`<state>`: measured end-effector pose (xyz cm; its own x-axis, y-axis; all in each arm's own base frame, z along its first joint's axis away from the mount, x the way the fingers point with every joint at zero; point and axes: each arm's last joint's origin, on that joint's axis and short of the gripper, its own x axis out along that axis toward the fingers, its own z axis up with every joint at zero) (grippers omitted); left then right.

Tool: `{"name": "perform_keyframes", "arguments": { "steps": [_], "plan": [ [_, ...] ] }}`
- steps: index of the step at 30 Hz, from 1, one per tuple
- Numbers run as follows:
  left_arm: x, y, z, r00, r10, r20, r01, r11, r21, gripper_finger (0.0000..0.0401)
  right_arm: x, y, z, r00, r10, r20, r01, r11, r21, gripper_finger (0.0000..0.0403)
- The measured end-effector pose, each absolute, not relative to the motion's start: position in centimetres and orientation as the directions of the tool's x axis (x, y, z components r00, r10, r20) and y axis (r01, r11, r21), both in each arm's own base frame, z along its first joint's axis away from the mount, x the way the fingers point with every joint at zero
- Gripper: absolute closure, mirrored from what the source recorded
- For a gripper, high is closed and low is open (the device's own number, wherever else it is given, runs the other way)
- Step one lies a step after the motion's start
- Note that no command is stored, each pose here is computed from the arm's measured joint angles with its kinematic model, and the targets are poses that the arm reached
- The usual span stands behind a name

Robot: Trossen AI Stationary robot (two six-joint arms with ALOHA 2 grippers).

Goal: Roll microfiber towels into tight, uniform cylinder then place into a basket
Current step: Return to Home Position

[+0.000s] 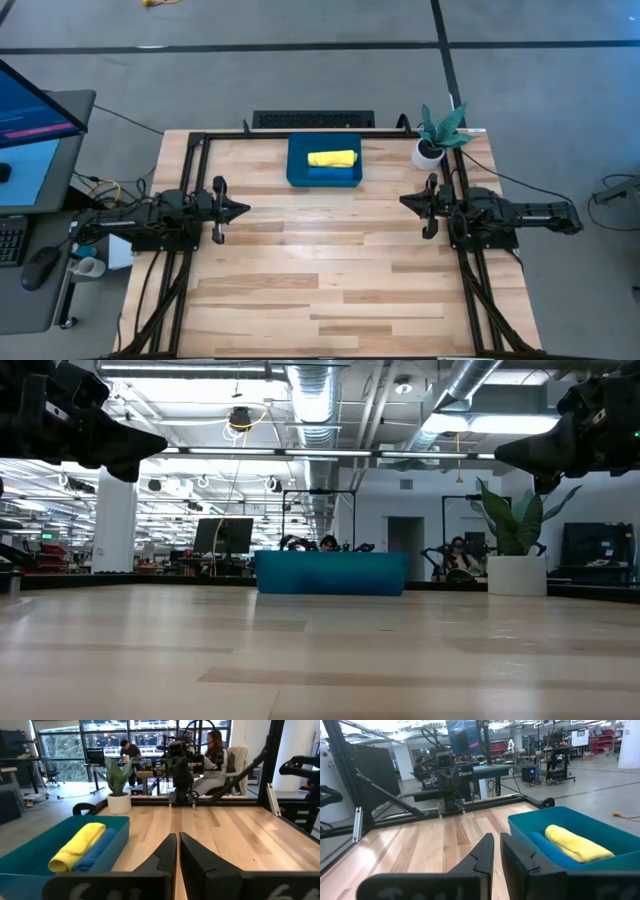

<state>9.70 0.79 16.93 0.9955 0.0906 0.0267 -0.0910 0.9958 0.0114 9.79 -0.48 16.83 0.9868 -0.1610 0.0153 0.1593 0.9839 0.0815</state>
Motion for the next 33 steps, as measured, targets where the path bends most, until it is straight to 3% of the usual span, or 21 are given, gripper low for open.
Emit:
{"name": "perform_keyframes", "arguments": {
  "steps": [33],
  "plan": [
    [9.70, 0.79, 16.89, 0.996, 0.092, 0.023, -0.092, 0.996, -0.004, 0.0392, 9.79, -0.48, 16.83, 0.987, -0.161, 0.015, 0.159, 0.984, 0.082, 0.0349]
  ]
}}
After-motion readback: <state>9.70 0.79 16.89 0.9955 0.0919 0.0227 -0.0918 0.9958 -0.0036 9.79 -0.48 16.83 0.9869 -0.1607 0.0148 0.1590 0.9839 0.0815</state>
